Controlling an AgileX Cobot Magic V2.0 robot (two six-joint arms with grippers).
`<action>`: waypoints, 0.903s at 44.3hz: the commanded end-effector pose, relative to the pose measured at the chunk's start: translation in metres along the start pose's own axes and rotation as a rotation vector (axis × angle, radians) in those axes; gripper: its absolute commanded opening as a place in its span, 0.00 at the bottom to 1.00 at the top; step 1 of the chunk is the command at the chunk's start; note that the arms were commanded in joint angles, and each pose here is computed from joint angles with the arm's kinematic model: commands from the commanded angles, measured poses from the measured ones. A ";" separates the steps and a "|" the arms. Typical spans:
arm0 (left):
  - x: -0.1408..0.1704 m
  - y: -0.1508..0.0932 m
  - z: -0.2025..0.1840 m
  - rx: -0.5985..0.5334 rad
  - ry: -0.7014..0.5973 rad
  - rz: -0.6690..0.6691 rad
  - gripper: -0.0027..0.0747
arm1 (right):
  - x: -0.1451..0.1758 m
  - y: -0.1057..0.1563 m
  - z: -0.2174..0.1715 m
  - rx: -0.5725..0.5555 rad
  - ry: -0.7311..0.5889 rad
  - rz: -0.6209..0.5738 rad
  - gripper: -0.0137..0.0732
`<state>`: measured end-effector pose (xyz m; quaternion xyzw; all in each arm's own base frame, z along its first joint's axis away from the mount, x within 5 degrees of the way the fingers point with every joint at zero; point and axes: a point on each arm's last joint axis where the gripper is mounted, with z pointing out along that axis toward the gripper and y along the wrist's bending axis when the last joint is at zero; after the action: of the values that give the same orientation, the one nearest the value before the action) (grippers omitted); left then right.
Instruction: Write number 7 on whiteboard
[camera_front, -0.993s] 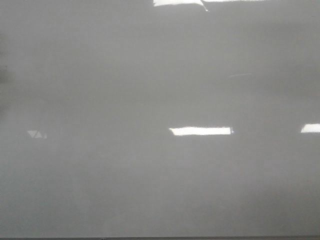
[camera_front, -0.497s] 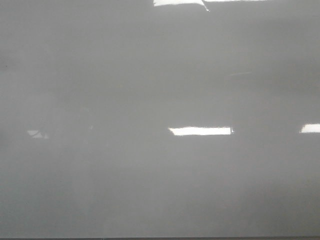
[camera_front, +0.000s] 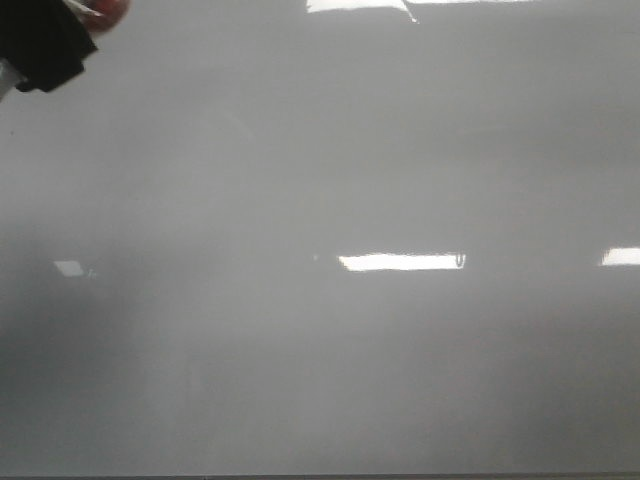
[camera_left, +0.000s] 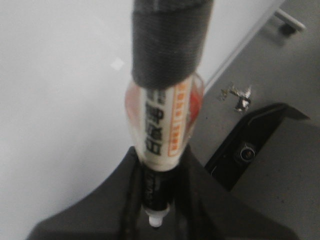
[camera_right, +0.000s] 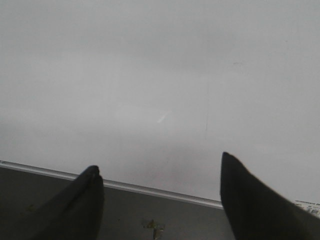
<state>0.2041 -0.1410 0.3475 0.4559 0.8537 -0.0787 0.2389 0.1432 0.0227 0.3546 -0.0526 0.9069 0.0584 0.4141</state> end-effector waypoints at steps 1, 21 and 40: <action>-0.016 -0.024 -0.008 0.042 -0.067 0.154 0.01 | -0.015 0.001 0.001 -0.011 -0.037 -0.026 0.77; -0.034 -0.084 0.021 0.167 -0.045 0.441 0.01 | -0.018 0.067 0.017 -0.497 0.074 -0.633 0.77; -0.038 -0.085 0.023 0.155 -0.074 0.479 0.01 | -0.018 0.123 0.017 -0.701 -0.064 -0.866 0.77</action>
<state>0.1620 -0.2236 0.3190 0.6573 0.7215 -0.0908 0.1978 0.1483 0.1388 0.3453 -0.5590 0.7402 0.1696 0.3331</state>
